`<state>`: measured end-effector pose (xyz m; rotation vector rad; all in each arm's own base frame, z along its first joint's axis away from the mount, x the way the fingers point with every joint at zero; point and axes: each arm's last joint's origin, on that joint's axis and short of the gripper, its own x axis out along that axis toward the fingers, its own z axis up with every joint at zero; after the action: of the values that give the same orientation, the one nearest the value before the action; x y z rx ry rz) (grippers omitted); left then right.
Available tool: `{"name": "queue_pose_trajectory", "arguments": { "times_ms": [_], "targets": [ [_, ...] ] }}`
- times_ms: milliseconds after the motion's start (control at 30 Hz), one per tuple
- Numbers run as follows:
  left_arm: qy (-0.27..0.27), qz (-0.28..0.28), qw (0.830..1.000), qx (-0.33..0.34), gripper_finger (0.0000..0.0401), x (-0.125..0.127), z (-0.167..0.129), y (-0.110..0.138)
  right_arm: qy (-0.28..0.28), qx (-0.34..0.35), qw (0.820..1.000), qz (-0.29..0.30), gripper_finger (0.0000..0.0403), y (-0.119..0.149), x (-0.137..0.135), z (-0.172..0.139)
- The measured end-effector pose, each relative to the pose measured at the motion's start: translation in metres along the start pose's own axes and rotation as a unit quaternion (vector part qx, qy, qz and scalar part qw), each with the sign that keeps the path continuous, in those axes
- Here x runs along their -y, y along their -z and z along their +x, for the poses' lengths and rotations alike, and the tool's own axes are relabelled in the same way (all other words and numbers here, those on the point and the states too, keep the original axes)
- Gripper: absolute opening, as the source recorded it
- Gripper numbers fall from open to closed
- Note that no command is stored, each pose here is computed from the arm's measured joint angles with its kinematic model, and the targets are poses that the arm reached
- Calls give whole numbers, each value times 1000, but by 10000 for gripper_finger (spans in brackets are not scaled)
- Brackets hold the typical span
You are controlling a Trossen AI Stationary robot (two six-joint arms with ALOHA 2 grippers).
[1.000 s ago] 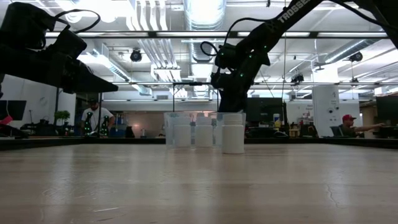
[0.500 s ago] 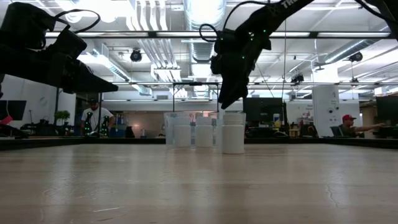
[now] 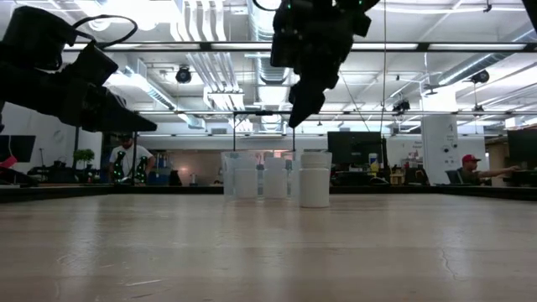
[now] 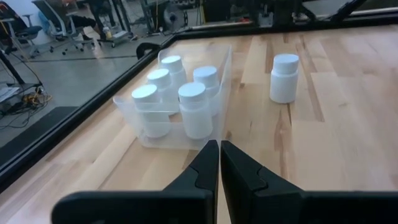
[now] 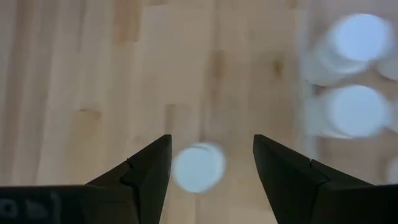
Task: Pick and place pill bottles into a basket
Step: Put the white pill bottle into the transparent bin
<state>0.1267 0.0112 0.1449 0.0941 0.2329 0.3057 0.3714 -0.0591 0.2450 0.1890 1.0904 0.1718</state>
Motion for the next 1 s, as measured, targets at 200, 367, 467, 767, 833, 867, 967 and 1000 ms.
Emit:
{"name": "queue_pose_trajectory", "arguments": {
  "times_ms": [200,367,467,767,833,867,967,1000],
  "targets": [
    [0,-3,1000,2,0,0,0,0,28,-17,999,-22,215,0,-25,8],
    [0,-3,1000,2,0,0,0,0,61,-20,998,-14,215,1,-31,11],
    [0,-3,1000,2,0,0,0,0,74,-20,997,-3,215,1,-30,11],
    [0,-3,1000,2,0,0,0,0,82,-20,996,13,236,1,-32,12],
    [0,-3,1000,2,0,0,0,0,84,-21,996,17,247,2,-31,13],
    [0,-3,1000,2,0,0,0,0,83,-21,996,17,253,2,-32,13],
    [0,-3,1000,2,0,0,0,0,83,-26,996,15,267,3,-32,14],
    [0,-3,1000,2,0,0,0,0,83,-31,996,13,270,4,-32,14]
  ]
}}
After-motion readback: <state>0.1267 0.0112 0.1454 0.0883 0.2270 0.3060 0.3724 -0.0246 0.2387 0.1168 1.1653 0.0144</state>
